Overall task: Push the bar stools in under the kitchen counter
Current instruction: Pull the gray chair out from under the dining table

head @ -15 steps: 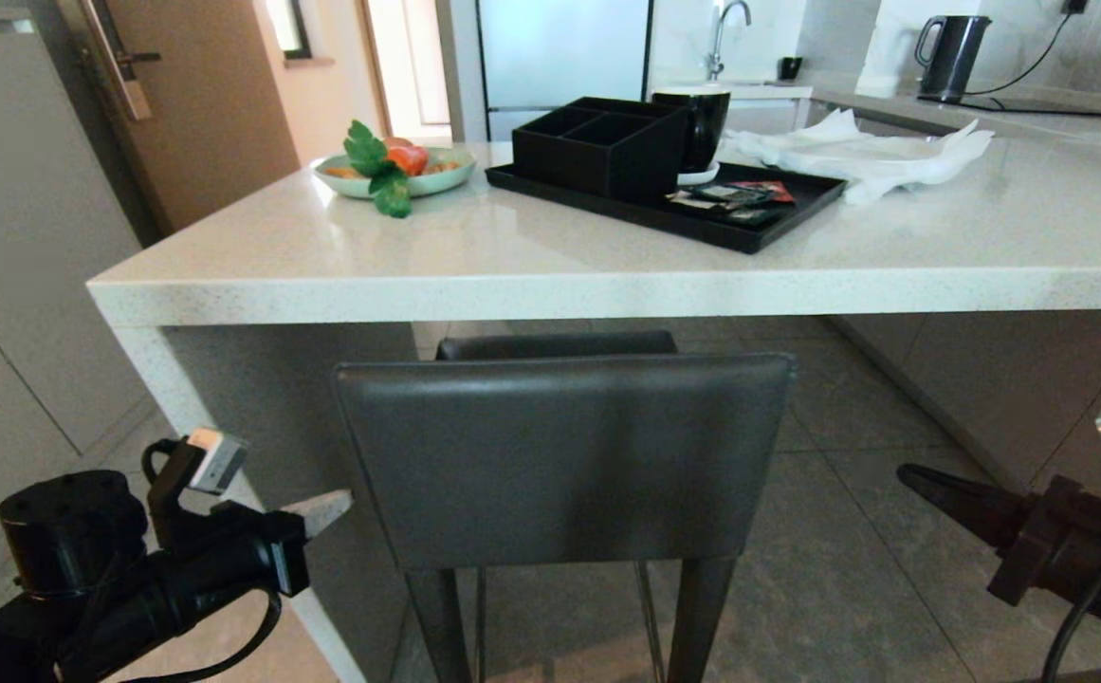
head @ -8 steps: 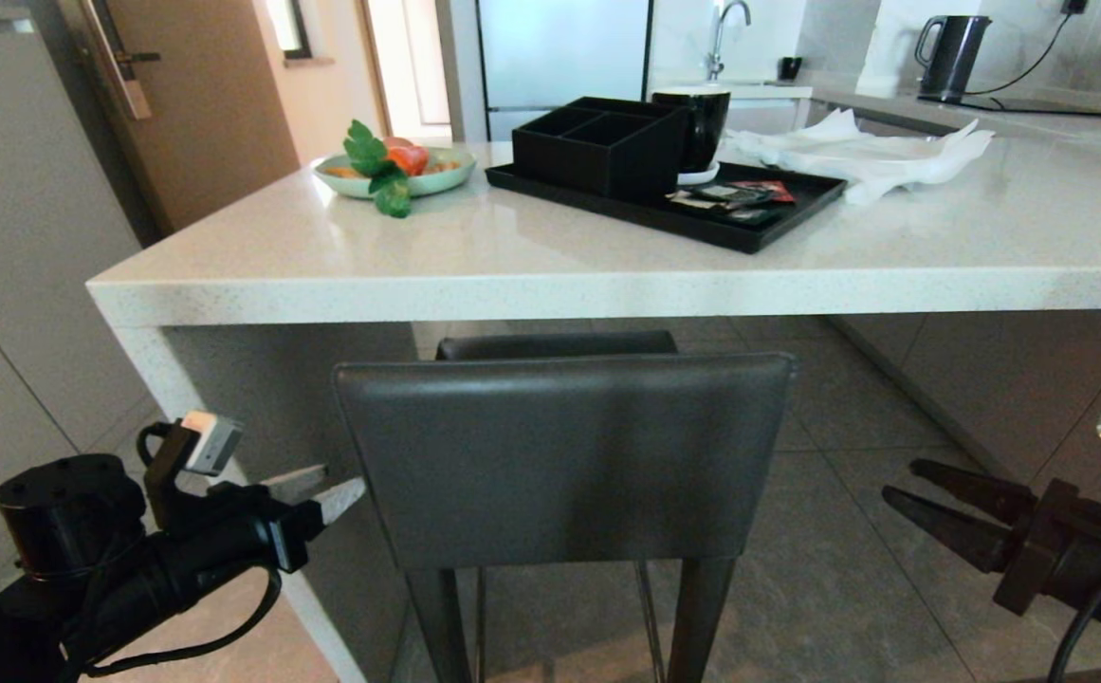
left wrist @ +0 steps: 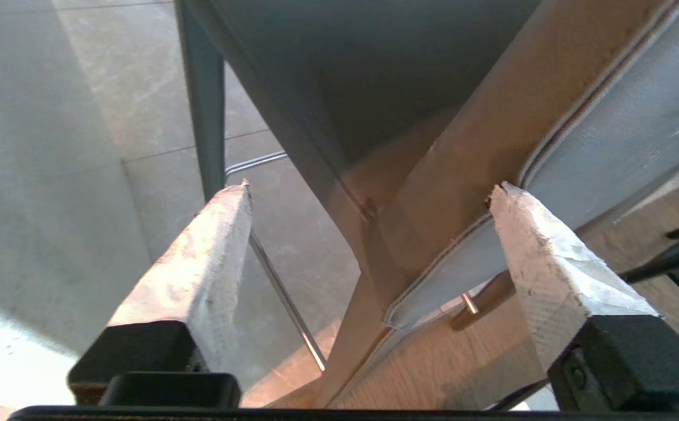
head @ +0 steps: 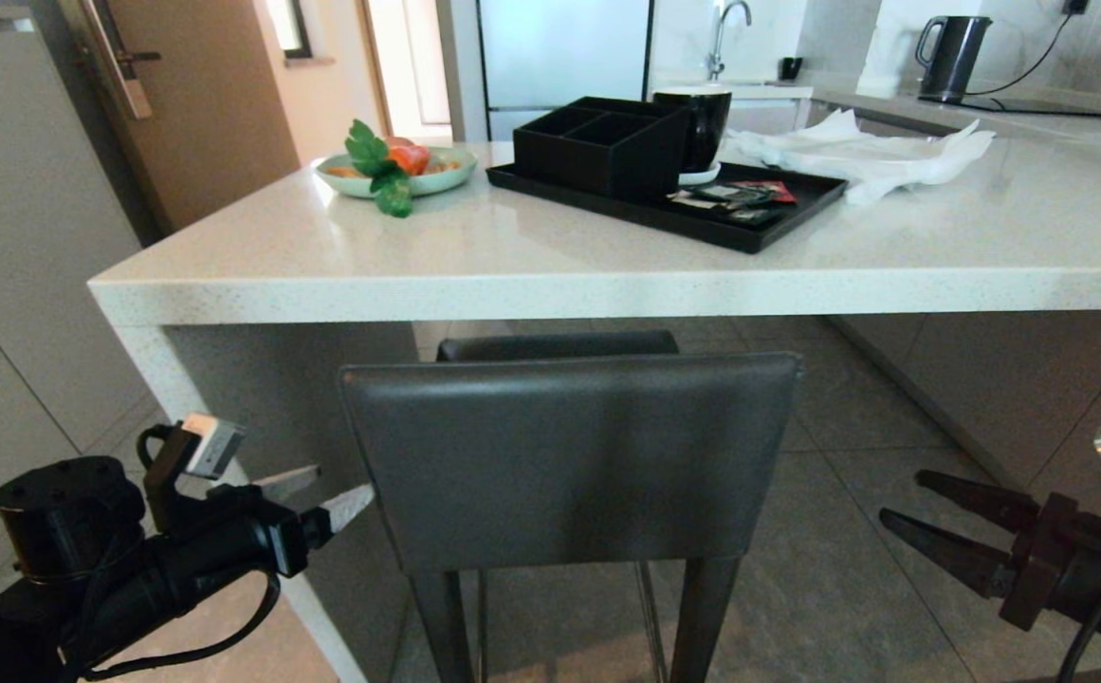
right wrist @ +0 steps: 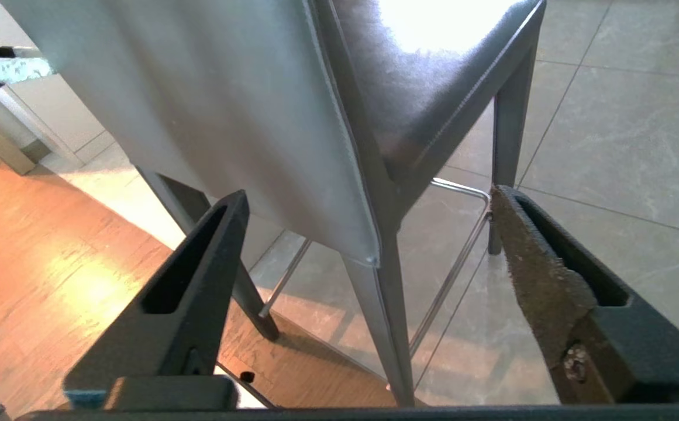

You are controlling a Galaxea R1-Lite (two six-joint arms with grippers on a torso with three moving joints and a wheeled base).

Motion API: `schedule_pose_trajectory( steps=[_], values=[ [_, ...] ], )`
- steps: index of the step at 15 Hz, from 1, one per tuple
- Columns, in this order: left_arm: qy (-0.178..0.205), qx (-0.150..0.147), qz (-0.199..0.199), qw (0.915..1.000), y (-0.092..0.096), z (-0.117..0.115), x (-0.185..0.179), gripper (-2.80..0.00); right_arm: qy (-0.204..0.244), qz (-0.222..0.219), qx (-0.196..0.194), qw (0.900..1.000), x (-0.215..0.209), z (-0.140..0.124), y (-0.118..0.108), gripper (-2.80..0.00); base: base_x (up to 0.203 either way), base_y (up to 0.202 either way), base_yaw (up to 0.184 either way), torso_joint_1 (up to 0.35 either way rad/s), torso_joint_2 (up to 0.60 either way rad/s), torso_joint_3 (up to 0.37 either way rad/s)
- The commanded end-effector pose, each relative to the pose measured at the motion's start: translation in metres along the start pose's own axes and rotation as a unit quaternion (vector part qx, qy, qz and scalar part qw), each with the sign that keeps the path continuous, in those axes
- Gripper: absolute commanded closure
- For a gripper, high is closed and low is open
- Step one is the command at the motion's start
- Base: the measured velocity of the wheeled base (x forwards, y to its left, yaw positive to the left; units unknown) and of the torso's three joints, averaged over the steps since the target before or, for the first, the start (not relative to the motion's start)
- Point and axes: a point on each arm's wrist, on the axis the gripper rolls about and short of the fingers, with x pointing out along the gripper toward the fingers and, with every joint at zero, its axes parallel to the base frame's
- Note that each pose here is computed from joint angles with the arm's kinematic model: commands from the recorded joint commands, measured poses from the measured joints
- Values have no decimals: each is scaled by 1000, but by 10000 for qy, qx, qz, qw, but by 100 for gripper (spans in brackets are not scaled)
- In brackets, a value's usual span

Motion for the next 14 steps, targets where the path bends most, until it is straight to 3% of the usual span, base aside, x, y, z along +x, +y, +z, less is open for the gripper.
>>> schedule_pose_trajectory(
  steps=[1,4,10,14],
  values=[
    [-119,54,-39,9999,-1,4,-1,-280,-37,21,-35,10000,1,2,-2,-280,0,0,0,0,0,0],
    [-148,97,-448,9988,-3,8,-4,-280,-54,293,-87,9995,7,4,-6,-280,0,0,0,0,0,0],
    [76,-37,-349,9994,0,-3,-21,-280,-34,578,-78,9983,14,4,-14,-280,0,0,0,0,0,0],
    [-37,100,-1115,9937,-5,6,-19,-280,-110,1099,-182,9937,27,10,-29,-280,0,0,0,0,0,0]
  ],
)
